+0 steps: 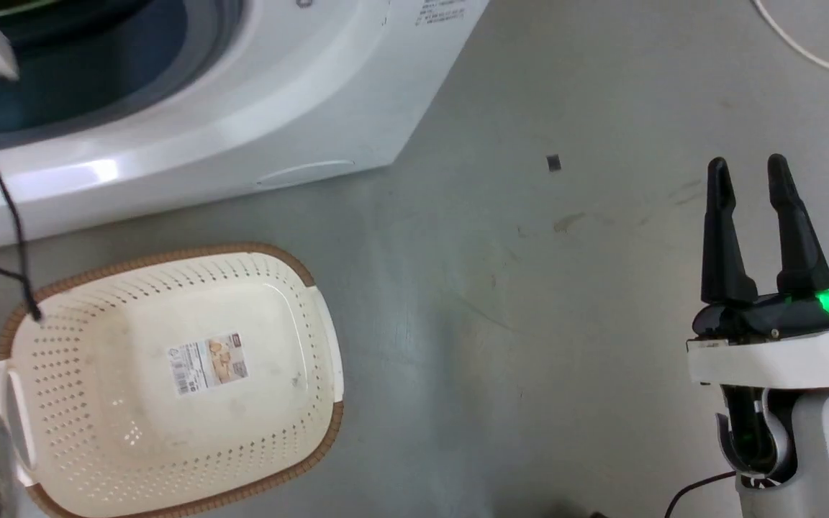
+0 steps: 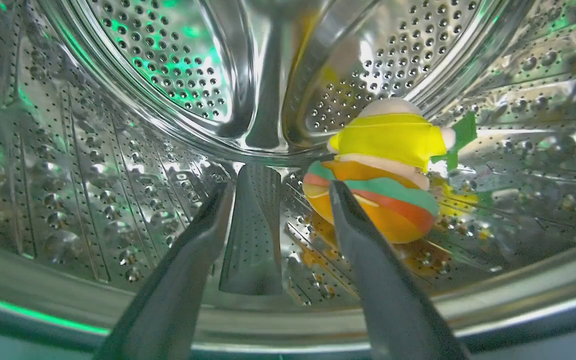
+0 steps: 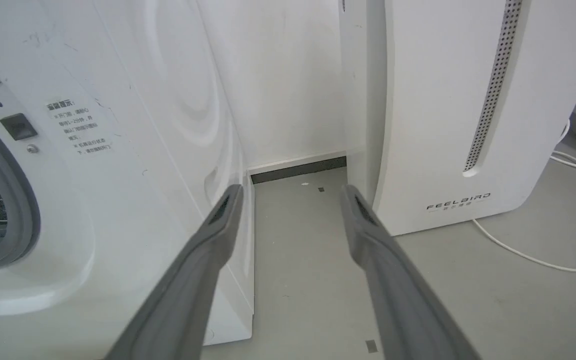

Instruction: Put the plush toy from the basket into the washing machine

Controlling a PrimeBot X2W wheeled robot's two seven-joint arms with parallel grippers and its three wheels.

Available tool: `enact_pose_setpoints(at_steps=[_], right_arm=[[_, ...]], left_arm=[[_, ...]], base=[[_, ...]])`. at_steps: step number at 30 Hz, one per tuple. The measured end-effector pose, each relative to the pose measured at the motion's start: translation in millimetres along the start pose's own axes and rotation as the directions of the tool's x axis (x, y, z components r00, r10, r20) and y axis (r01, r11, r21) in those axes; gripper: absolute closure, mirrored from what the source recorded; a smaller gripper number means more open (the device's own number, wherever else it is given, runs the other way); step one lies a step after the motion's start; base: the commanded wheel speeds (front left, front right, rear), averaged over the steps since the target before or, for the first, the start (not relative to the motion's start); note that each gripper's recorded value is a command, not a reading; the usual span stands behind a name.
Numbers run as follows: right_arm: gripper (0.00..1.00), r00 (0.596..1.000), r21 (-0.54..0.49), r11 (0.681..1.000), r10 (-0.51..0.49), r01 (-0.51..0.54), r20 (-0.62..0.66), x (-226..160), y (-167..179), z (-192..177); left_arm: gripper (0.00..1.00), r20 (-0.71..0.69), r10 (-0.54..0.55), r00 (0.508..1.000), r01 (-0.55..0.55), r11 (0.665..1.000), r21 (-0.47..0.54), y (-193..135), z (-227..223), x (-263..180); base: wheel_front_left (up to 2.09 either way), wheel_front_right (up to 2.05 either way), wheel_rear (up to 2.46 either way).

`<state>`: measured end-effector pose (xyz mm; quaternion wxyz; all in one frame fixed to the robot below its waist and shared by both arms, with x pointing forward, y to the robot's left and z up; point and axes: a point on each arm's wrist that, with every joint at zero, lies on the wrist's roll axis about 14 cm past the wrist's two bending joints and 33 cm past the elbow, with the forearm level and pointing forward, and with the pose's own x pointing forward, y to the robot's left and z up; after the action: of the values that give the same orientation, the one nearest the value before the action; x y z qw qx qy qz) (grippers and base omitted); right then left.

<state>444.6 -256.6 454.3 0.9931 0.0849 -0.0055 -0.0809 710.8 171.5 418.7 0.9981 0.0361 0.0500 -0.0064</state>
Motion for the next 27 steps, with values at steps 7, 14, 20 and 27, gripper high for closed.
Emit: enact_pose_setpoints(at_steps=[7,14,20,27], right_arm=[[0.0,0.999,0.002,1.0,0.028,-0.028,0.04,-8.4,10.1,18.7],[0.0,0.995,0.007,0.998,0.065,-0.066,0.078,-19.4,23.7,35.7],[0.0,0.99,0.003,0.995,0.1,-0.101,0.104,-29.3,35.7,47.4],[0.0,0.982,0.001,0.99,0.142,-0.143,0.126,-45.2,49.8,58.3]], left_arm=[[0.0,0.004,-0.028,1.0,0.028,1.0,-0.01,-9.5,8.3,-36.4],[0.0,0.025,-0.034,0.999,0.034,0.999,-0.006,-9.0,17.8,-84.8],[0.0,0.103,-0.028,0.994,0.029,1.0,-0.011,-6.6,42.5,-125.4],[0.0,0.193,-0.009,0.981,0.011,1.0,-0.011,-2.5,66.8,-183.1]], base=[[0.0,0.0,0.0],[0.0,0.0,0.0],[0.0,0.0,0.0],[0.0,0.0,0.0]])
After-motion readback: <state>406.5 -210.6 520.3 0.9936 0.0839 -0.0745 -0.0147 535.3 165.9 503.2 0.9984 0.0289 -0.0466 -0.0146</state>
